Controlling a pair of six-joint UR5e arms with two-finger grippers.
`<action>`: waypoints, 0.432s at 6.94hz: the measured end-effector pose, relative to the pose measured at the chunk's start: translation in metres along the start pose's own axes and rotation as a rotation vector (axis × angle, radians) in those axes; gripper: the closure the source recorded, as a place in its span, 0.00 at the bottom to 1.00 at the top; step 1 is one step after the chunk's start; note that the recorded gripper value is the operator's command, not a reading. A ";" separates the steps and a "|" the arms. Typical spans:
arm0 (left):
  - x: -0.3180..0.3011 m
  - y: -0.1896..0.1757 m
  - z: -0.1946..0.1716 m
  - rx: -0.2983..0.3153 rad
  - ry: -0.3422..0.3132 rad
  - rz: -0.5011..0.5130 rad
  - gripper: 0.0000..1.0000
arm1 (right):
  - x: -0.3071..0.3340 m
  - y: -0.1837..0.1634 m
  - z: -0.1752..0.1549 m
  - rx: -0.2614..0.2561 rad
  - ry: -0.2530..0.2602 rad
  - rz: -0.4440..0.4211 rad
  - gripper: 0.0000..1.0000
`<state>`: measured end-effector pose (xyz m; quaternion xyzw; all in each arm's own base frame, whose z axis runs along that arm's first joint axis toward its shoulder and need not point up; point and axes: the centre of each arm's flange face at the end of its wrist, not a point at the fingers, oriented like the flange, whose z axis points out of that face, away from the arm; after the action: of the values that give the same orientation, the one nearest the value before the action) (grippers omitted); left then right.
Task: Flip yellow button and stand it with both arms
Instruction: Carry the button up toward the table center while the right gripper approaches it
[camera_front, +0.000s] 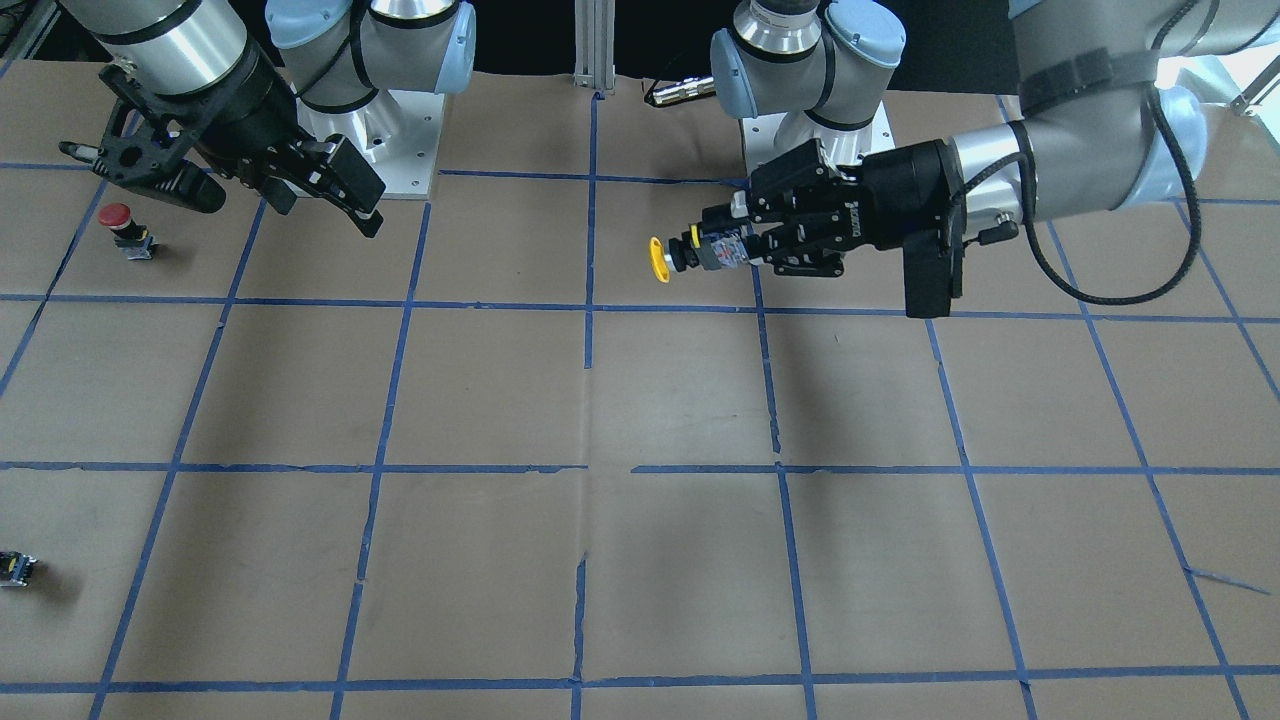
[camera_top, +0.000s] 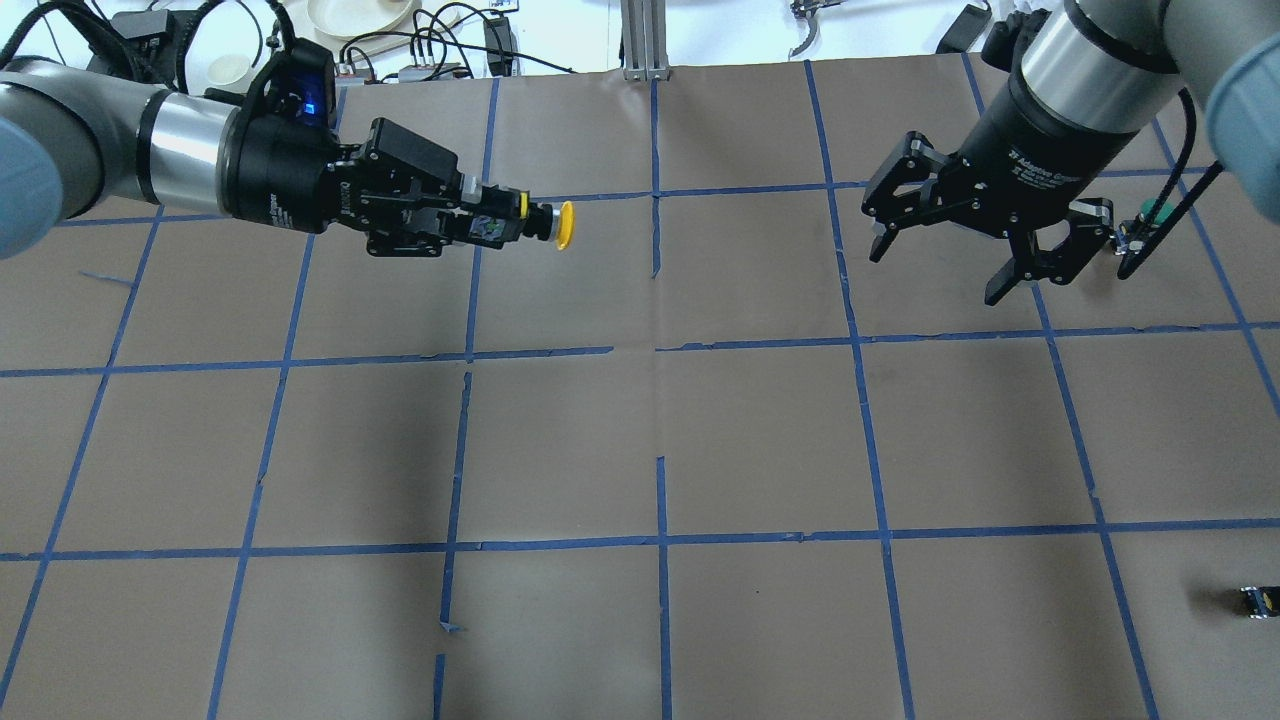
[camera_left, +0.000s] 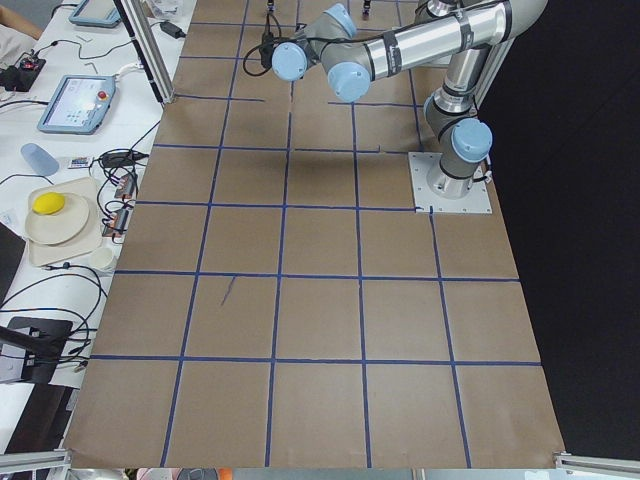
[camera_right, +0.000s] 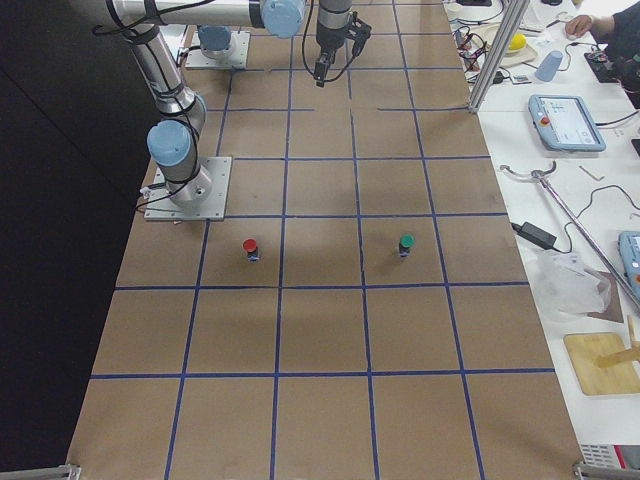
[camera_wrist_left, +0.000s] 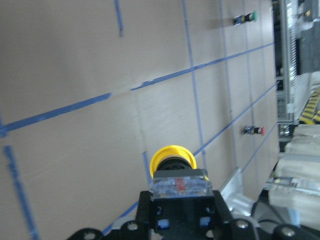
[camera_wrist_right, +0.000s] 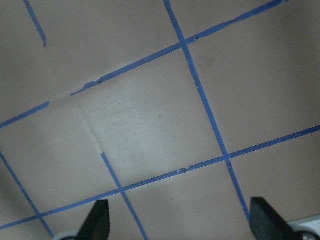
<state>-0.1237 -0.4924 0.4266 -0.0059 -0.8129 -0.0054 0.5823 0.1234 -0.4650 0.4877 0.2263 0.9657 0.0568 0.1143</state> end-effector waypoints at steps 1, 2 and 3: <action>0.012 0.008 0.021 0.027 0.105 -0.027 0.82 | 0.000 -0.009 -0.004 -0.046 -0.121 0.118 0.00; 0.021 0.014 0.044 0.046 0.203 -0.046 0.82 | 0.003 -0.022 -0.006 -0.093 -0.222 0.209 0.00; 0.027 0.019 0.063 0.058 0.277 -0.060 0.82 | 0.002 -0.028 -0.011 -0.136 -0.310 0.294 0.00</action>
<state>-0.1913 -0.4722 0.4322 0.0362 -0.7244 -0.0002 0.6884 0.1071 -0.4892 0.4932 0.3622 0.8872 0.1025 0.2669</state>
